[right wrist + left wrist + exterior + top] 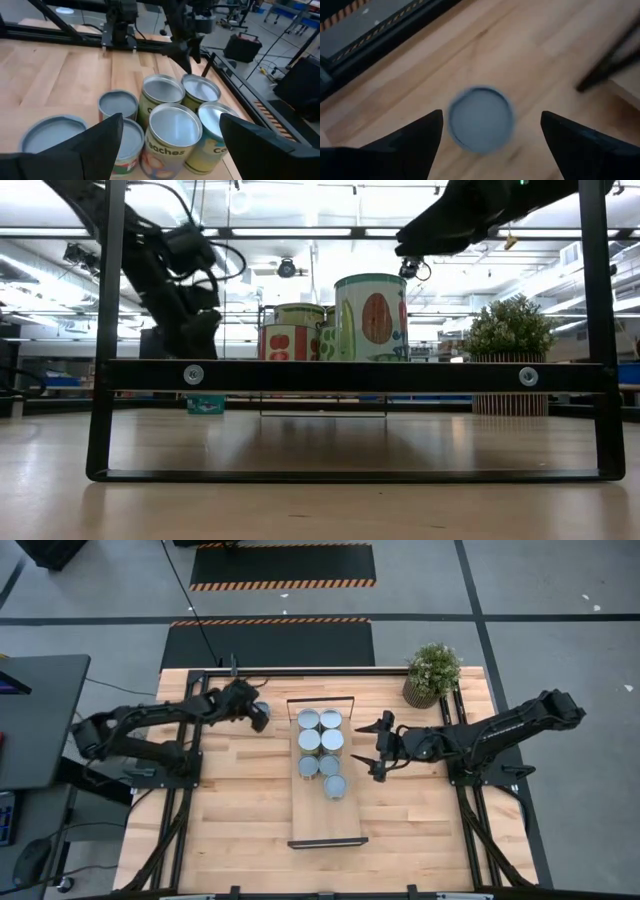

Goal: Pick and place cans onto a shelf
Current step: Put the canned tuna on the shelf

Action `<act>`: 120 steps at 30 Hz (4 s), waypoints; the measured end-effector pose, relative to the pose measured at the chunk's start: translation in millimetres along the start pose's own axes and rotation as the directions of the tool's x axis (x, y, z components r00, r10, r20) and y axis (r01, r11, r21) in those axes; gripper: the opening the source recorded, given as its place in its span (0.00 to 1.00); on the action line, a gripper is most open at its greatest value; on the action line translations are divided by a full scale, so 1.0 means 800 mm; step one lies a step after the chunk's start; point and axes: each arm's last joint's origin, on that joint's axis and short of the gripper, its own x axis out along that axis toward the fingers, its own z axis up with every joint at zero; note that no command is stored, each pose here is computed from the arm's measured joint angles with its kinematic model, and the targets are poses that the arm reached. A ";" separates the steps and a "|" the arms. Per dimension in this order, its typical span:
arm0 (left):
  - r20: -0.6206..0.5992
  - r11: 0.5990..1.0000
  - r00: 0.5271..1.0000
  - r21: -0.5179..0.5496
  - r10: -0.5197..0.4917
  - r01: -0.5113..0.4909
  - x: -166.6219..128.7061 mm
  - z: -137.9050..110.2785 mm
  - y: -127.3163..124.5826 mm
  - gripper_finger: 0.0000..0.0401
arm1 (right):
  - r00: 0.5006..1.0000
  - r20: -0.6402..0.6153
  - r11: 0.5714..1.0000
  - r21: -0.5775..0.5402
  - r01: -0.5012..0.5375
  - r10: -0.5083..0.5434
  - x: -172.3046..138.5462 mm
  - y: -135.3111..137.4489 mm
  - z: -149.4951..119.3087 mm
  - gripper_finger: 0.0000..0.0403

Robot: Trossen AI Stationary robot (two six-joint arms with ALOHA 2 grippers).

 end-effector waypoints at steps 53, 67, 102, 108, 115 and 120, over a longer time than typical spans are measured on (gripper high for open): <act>-0.623 0.855 0.686 0.050 -0.376 0.515 -0.016 0.023 -0.072 0.74 | 0.999 0.037 0.998 0.061 -0.020 0.018 0.002 0.003 -0.036 0.83; -0.570 0.646 0.683 0.316 -0.456 0.695 -0.095 -0.036 -0.210 0.75 | 0.999 0.037 0.997 0.071 -0.018 0.015 0.002 0.003 -0.036 0.83; -0.292 0.348 0.835 0.807 -0.467 0.477 -0.149 -0.022 -0.383 0.75 | 0.999 0.038 0.997 0.072 -0.026 0.023 0.002 0.004 -0.036 0.83; -0.357 0.356 0.806 0.760 -0.471 0.544 -0.139 -0.035 -0.392 0.75 | 0.999 0.043 0.997 0.077 -0.027 0.024 0.002 0.003 -0.036 0.83; -0.368 0.314 0.802 0.780 -0.471 0.542 -0.141 -0.034 -0.390 0.75 | 0.999 0.044 0.997 0.078 -0.028 0.025 0.002 0.004 -0.036 0.83; -0.401 0.162 0.812 0.848 -0.424 0.504 -0.141 -0.038 -0.384 0.75 | 0.999 0.044 0.996 0.079 -0.033 0.030 0.002 0.004 -0.036 0.83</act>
